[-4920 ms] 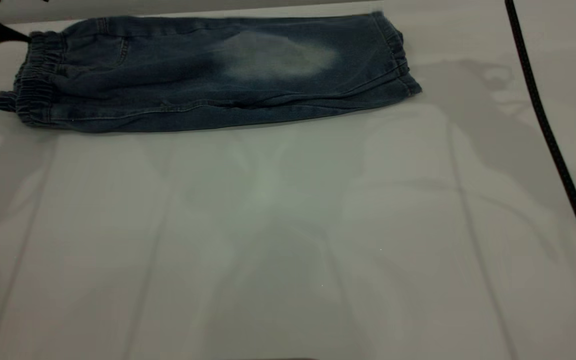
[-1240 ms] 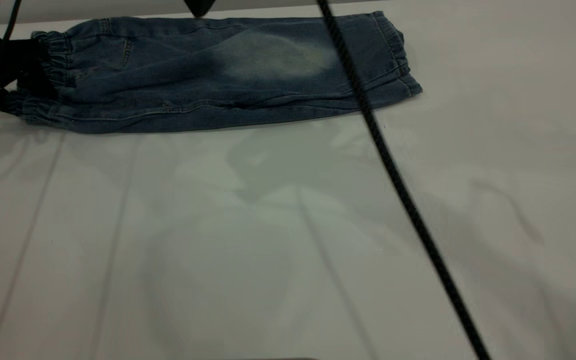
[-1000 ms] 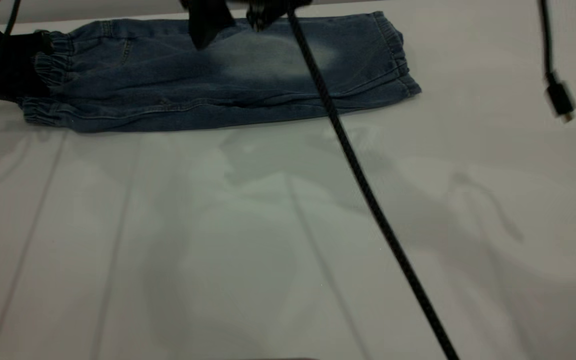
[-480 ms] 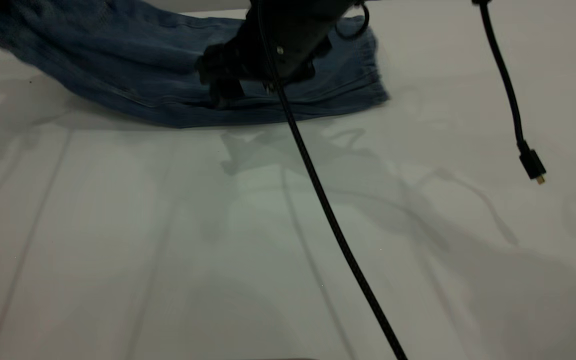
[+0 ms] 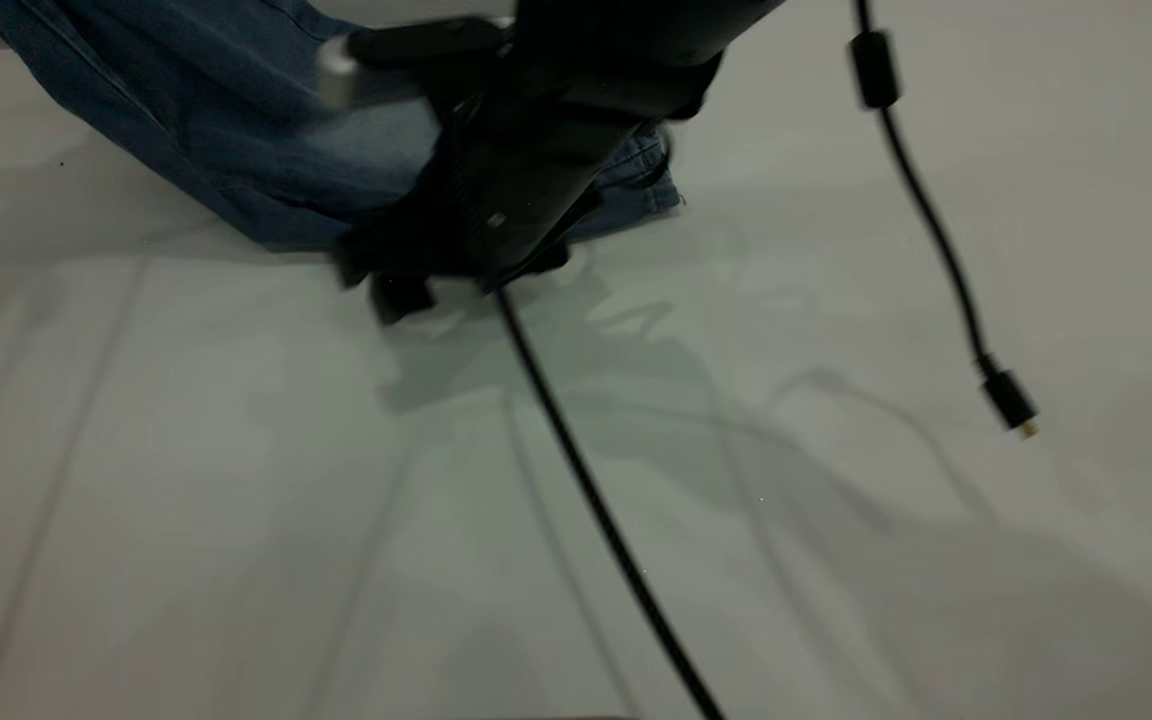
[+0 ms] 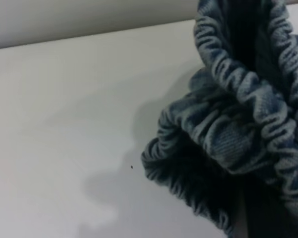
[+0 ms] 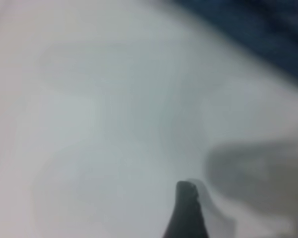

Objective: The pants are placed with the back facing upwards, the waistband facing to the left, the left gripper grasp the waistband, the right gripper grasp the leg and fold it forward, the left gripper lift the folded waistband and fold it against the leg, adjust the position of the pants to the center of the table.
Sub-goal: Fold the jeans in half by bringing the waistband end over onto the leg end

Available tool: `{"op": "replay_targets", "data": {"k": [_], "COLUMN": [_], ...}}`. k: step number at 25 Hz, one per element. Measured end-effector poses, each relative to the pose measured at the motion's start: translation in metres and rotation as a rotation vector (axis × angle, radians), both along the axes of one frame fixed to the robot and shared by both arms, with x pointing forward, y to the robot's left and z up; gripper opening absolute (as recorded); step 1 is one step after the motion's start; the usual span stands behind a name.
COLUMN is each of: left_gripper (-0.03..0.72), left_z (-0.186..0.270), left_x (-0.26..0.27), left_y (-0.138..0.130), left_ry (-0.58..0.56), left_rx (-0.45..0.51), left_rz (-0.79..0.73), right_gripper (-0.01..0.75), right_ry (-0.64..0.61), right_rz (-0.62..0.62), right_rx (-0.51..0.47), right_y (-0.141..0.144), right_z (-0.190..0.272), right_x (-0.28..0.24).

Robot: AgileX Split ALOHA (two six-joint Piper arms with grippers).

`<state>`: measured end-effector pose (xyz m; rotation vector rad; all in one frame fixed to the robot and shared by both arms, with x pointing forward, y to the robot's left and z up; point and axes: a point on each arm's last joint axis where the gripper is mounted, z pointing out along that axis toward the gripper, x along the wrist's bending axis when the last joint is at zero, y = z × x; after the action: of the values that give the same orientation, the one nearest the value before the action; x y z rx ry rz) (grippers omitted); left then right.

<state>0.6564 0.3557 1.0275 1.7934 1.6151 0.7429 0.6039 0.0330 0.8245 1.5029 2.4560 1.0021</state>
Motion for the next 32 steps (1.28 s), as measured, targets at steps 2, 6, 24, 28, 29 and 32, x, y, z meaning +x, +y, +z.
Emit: {"op": "replay_targets", "data": {"k": [2,6,24,28,29,32], "left_gripper": [0.106,0.106,0.106,0.106,0.106,0.106], "left_z": [0.000,0.000,-0.006,-0.006,-0.006,-0.006], "left_x": [0.001,0.002,-0.004,-0.005,-0.005,-0.005], "left_y": [-0.008,-0.026,-0.065,-0.079,-0.081,-0.087], "left_ry": [0.002,0.003,0.097,0.106,0.106,0.108], "left_rx": [0.001,0.004,-0.023,-0.023,-0.023,-0.023], "left_rz": [-0.021,-0.068,-0.202,-0.239,-0.244,-0.259], "right_gripper": [0.468,0.465,0.465,0.465,0.465,0.465], "right_ry": [-0.004,-0.033,-0.393,-0.414,-0.402,-0.348], "right_rz": [0.029,0.095,-0.082,-0.114,-0.114,-0.117], "right_rx": [-0.003,-0.026,-0.031,-0.051,-0.059,-0.074], "right_y": [0.009,0.015,-0.031,-0.035,-0.035,-0.037], "right_z": [-0.001,0.000,0.025,0.004,-0.003,-0.022], "right_x": [-0.008,-0.014,0.053,0.055,0.054,0.050]}}
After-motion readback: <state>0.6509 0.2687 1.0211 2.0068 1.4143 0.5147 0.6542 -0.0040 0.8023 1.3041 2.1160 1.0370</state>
